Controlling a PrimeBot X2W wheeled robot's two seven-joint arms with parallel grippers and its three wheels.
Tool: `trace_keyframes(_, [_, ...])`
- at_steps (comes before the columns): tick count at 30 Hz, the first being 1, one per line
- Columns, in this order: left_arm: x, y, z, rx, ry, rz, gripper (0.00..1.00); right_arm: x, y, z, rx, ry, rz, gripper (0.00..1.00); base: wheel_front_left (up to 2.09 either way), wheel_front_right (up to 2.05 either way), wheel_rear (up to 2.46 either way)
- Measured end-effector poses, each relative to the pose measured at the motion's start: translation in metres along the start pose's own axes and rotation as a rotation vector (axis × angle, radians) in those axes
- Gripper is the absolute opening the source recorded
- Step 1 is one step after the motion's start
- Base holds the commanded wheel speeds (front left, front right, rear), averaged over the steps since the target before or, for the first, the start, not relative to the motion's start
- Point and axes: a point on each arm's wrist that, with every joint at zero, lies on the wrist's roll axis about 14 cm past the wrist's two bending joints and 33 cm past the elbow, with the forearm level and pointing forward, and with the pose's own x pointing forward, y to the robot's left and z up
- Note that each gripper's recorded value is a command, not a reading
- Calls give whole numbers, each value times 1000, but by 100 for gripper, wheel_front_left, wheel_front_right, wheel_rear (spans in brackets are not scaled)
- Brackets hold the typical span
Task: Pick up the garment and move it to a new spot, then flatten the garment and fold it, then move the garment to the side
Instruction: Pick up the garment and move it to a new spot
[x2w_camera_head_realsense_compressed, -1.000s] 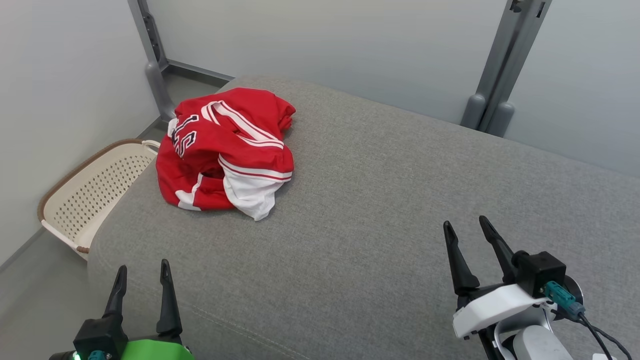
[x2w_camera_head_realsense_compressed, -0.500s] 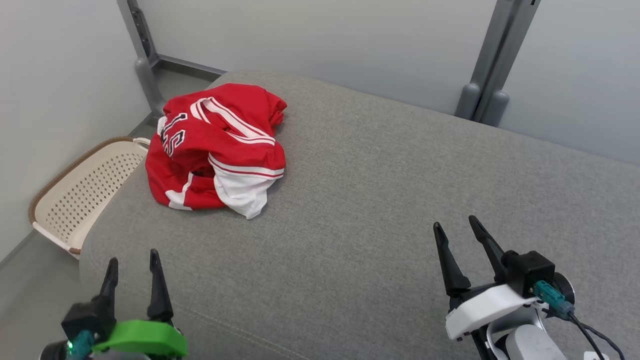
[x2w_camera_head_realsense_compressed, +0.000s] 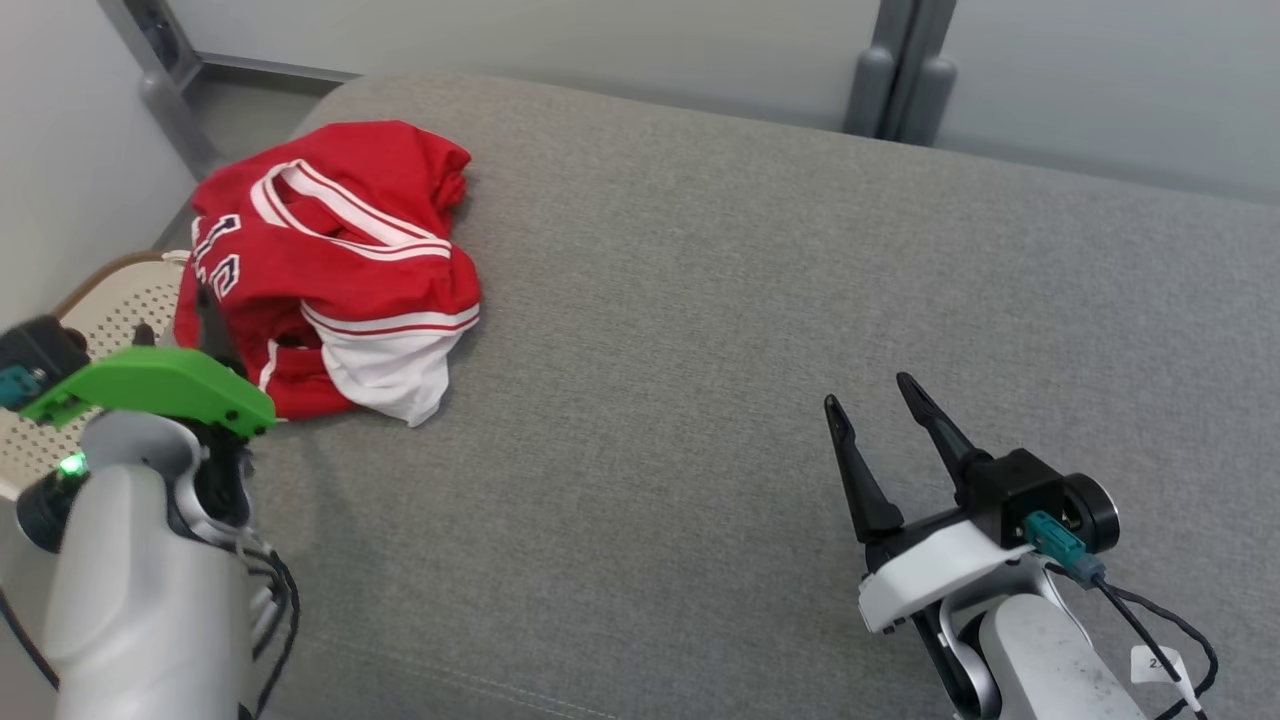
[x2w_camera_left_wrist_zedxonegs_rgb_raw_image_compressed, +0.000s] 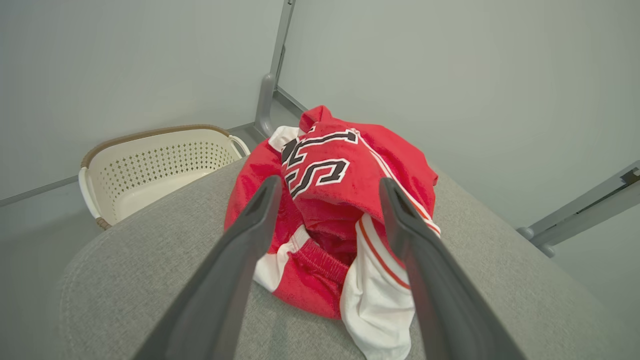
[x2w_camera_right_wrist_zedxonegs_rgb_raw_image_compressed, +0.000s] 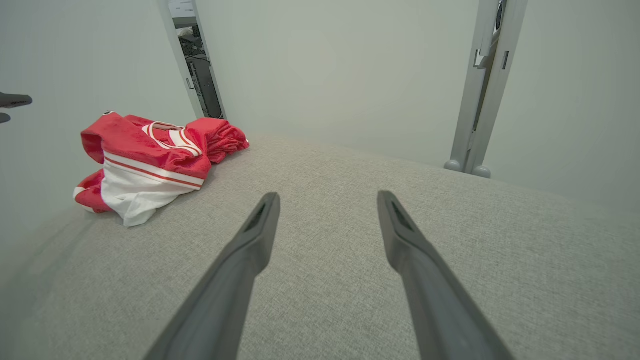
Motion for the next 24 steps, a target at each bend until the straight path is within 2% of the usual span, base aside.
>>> trace_keyframes(3, [23, -6, 3, -22, 51, 23, 100, 0, -11, -4, -8, 9, -22, 100, 0, 0, 0])
trace_keyframes(7, [43, -4, -26, -58, 215, 95, 100, -4, -28, -15, -11, 36, -61, 100, 0, 0, 0])
trace_keyframes(14, [70, -7, -56, -83, 328, 156, 100, -13, -54, -33, 0, 78, -127, 100, 0, 0, 0])
trace_keyframes(19, [80, -16, -84, -22, 387, 155, 100, -19, -70, -45, 5, 104, -172, 100, 0, 0, 0])
trace_keyframes(20, [82, -18, -89, -9, 396, 145, 19, -21, -73, -47, 6, 110, -180, 100, 0, 0, 0])
trace_keyframes(21, [83, -21, -91, 2, 396, 138, 0, -22, -75, -49, 8, 115, -187, 100, 0, 0, 0])
trace_keyframes(24, [87, -30, -89, 14, 364, 105, 0, -25, -79, -51, 9, 120, -198, 100, 0, 0, 0])
